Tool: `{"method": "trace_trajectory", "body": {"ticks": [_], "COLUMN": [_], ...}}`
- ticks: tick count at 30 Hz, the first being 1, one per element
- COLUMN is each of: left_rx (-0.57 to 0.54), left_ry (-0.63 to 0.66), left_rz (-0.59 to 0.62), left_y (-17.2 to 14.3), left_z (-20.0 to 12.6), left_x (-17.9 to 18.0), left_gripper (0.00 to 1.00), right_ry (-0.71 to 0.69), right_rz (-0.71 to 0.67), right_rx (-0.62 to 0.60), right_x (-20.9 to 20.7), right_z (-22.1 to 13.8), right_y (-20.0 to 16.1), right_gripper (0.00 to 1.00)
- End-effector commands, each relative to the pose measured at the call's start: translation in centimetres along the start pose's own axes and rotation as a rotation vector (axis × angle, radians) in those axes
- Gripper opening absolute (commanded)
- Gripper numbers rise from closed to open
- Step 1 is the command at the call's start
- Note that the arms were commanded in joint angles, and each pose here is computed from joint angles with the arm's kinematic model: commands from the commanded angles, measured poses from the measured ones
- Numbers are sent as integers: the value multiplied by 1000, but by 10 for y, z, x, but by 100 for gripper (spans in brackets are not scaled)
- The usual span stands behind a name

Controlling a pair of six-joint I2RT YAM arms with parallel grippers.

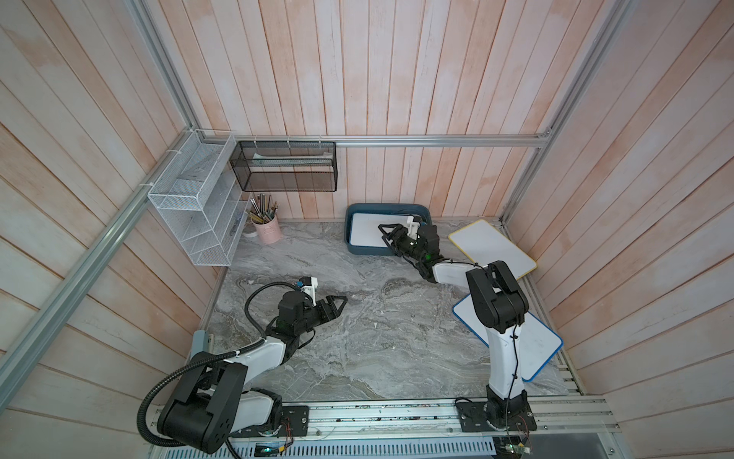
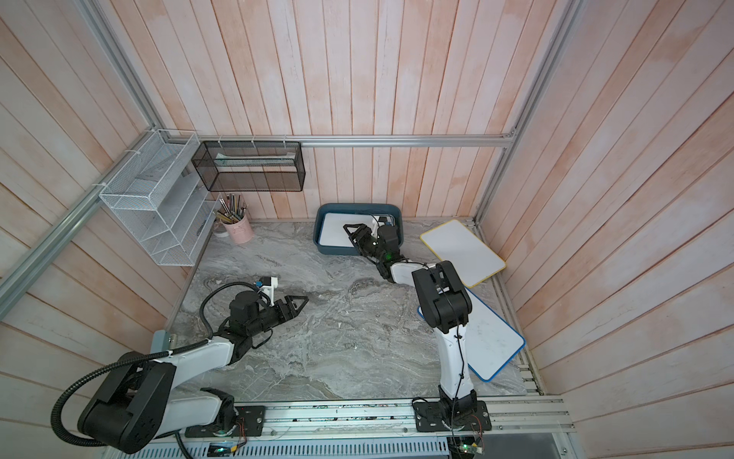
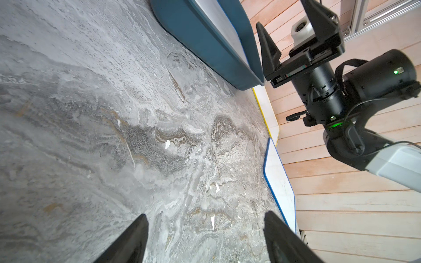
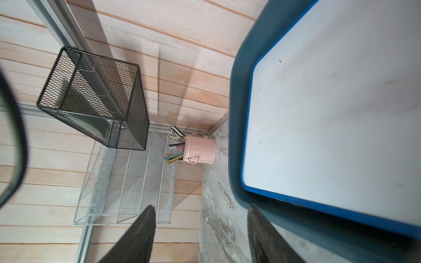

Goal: Put the whiteboard into the storage box
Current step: Place the whiteboard in the storage box, then move the whiteboard to the center of the board.

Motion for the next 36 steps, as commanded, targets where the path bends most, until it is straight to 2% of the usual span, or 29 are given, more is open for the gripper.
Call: {"method": "trace_trajectory", "body": {"ticks": [1,5,11,19,24,29,36], "left_rx": [-6,-11,-10,-4,15,53,97], "left_ry": [-35,-25,-30,-36,-55,-58,-75], "left_rz": [12,17,15,13,-3,-28,-22], "left_y": [3,4,6,8,7,-2,-16], "left_z": [0,-1,2,9,16,24,41], "left_x": [-7,-5,-7,-6,-6,0,-4], "left_gripper": [81,81,81,81,81,81,81], "right_ry": [-18,15,26,-76,-110,-253,-367], "right_rz": [-16,-8,-131,-267,-277,-340,-305], "right_rx": [60,71,113,193,221,198,185], "right_x": [-4,-7,17,15,1,-12,-38], "right_z": [-14,-25,-30,-57,-86,-124,-179], "right_y": [5,10,14,3,-9,-18,-31], "right_gripper": [65,65,65,65,65,65,65]}}
Point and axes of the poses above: each gripper's point midway between its finger pads, its own z axis out along the fingers, its own x axis along the line the jaws close on, y = z × x, the point moved 2 cm from there along -z, back along the fingers, and after that the axes turned 13 degrees about -z, right-handed, at the moved point
